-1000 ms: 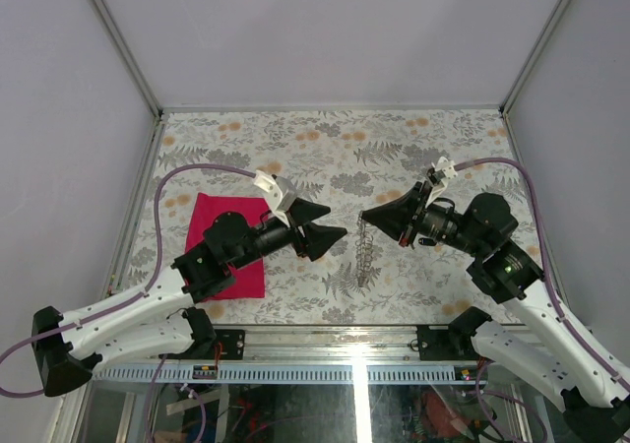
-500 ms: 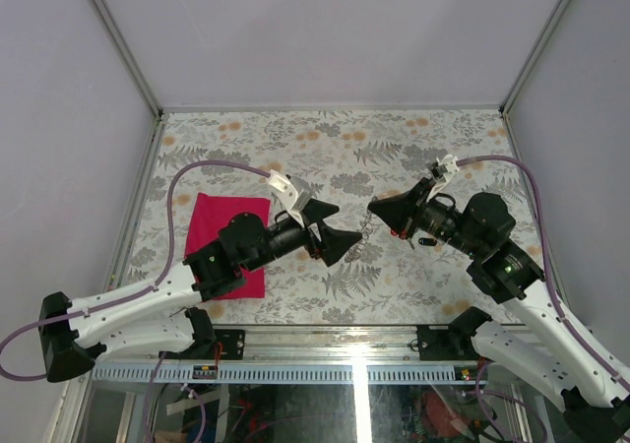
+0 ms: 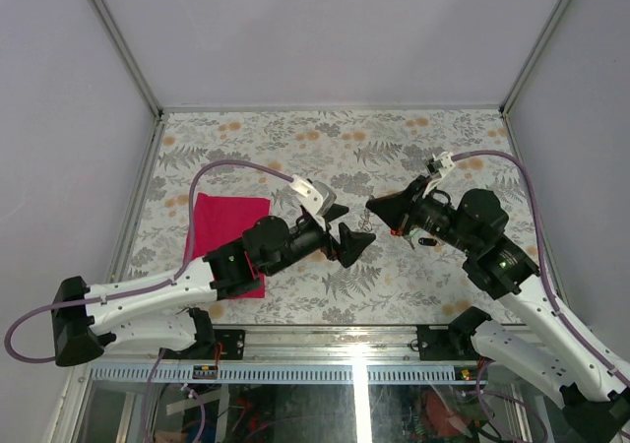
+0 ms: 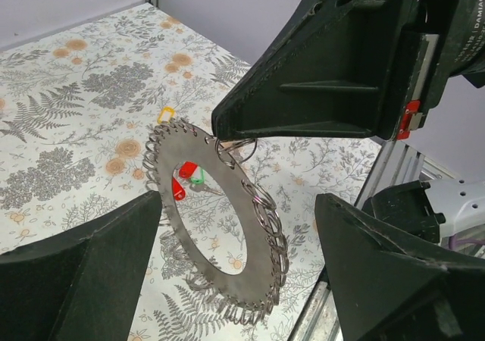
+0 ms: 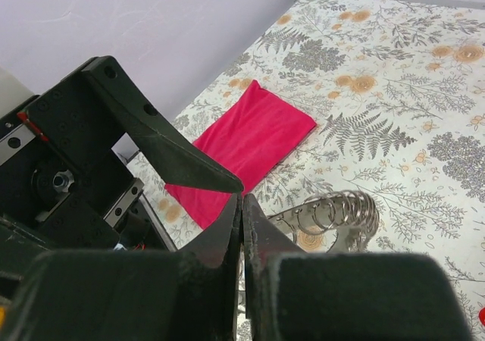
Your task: Put the keys on the keyring
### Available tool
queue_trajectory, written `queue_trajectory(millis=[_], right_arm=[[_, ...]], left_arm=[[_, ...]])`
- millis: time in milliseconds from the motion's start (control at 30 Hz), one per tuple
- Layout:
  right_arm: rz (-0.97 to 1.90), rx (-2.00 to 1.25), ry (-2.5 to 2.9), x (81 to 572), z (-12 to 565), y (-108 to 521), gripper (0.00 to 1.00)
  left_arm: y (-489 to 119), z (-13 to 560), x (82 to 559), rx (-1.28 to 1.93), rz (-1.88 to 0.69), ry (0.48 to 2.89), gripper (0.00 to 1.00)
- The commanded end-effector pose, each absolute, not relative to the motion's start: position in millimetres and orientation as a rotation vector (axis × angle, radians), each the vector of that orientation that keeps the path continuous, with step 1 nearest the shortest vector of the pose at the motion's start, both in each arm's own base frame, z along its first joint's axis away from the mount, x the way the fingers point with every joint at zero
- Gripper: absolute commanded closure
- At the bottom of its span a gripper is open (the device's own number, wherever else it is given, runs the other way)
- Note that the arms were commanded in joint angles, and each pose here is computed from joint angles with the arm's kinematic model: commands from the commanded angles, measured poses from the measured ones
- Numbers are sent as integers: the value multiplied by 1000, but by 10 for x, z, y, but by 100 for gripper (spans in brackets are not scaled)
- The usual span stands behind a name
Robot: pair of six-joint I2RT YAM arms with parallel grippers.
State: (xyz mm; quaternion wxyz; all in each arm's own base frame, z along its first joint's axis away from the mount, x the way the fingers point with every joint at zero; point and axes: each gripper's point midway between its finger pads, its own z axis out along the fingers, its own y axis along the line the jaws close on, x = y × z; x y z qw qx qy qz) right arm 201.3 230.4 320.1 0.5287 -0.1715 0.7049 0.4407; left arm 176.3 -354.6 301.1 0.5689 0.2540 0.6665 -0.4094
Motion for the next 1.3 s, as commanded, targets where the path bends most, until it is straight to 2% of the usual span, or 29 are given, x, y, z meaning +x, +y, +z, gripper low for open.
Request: queue_trajectory(millis=[0, 267, 433, 700, 867, 967, 1133, 1267], right_arm=[[1083, -386, 1582, 2019, 3525, 2322, 100], [1128, -372, 1571, 1969, 3584, 2335, 100], [1163, -360, 1571, 1951, 3586, 2362, 100], [1166, -356, 1570, 1934, 3597, 2348, 100], [1161, -362, 1559, 1922, 3623, 2335, 100], [1165, -367, 1546, 1900, 3662, 2328, 92], [1193, -390, 1494, 1799, 3772, 2309, 66], [1229, -407, 1446, 1695, 3875, 2292, 56]], left_arm=[[-3557, 3256, 1891, 527, -917, 1511, 17], [-3565, 3063, 2075, 505, -768, 1595, 27], [-3575, 2996, 2140, 505, -708, 1628, 36], [-3603, 2943, 2147, 542, -672, 1656, 64], [-3571, 2995, 2139, 541, -670, 1656, 87], [-3542, 3017, 2131, 540, -670, 1655, 100], [-3498, 3048, 2104, 529, -682, 1651, 100], [-3464, 3084, 2090, 509, -698, 1643, 100]])
